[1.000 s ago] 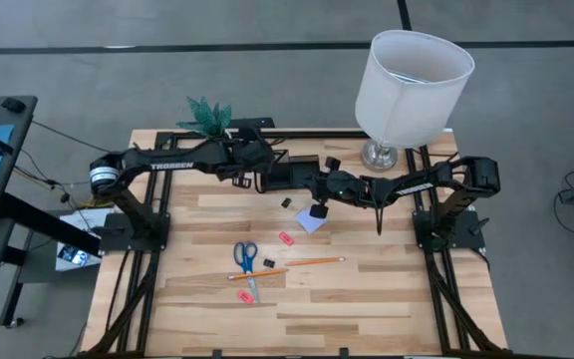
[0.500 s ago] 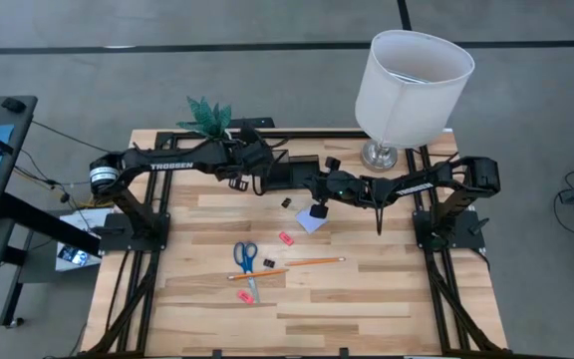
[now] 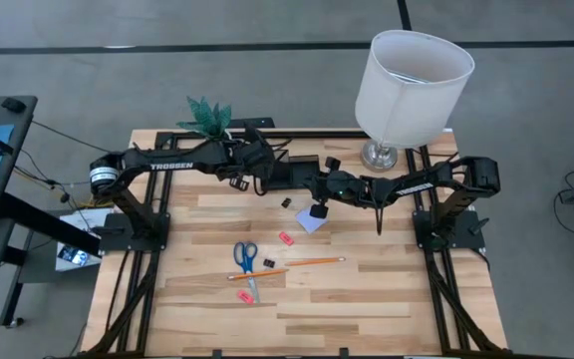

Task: Pick and place office supplies into organizer
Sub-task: Put the black pen into the black desk organizer

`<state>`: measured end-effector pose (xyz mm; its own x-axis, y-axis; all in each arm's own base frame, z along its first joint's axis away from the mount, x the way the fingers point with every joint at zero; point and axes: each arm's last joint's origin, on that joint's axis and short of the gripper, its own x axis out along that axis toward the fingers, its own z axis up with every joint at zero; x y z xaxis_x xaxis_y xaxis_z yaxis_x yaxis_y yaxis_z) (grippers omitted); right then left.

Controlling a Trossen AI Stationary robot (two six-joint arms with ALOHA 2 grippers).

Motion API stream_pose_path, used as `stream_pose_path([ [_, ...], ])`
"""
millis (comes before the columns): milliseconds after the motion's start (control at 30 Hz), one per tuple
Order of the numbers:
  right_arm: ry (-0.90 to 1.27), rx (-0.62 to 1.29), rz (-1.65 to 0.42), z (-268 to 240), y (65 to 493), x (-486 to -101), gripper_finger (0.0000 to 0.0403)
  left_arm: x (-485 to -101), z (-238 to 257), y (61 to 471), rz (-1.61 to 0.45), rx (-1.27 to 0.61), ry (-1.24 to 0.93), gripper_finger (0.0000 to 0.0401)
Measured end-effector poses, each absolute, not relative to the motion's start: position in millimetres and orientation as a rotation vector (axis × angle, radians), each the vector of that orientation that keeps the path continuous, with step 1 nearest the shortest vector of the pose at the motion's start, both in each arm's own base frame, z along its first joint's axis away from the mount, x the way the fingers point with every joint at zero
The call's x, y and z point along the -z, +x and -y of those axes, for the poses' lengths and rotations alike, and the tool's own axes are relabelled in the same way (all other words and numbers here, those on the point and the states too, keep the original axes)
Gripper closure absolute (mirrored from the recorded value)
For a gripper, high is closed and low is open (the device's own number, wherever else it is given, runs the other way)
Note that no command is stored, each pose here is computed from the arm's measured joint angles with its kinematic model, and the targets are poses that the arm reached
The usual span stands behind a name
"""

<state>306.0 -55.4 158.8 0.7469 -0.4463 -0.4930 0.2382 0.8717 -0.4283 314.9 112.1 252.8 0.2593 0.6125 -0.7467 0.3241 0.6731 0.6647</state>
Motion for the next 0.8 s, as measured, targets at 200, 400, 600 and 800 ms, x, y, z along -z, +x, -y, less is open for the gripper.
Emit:
stream_pose_path([
  [200,-0.353,0.383,-0.623,55.5,306.0,-158.8,0.0328,-253.6,-112.5,316.3,-1.333,-0.216,0.911,0.0344],
  [400,-0.353,0.383,-0.623,55.5,306.0,-158.8,0.0328,-254.5,-112.9,317.5,-1.324,-0.212,0.932,0.0344],
  [600,-0.353,0.383,-0.624,55.5,305.9,-158.8,0.0328,-254.6,-114.2,316.9,-1.335,-0.226,0.94,0.0344],
  [800,-0.353,0.382,-0.626,55.4,305.8,-158.5,0.0328,-254.5,-115.5,316.3,-1.339,-0.232,0.939,0.0344],
])
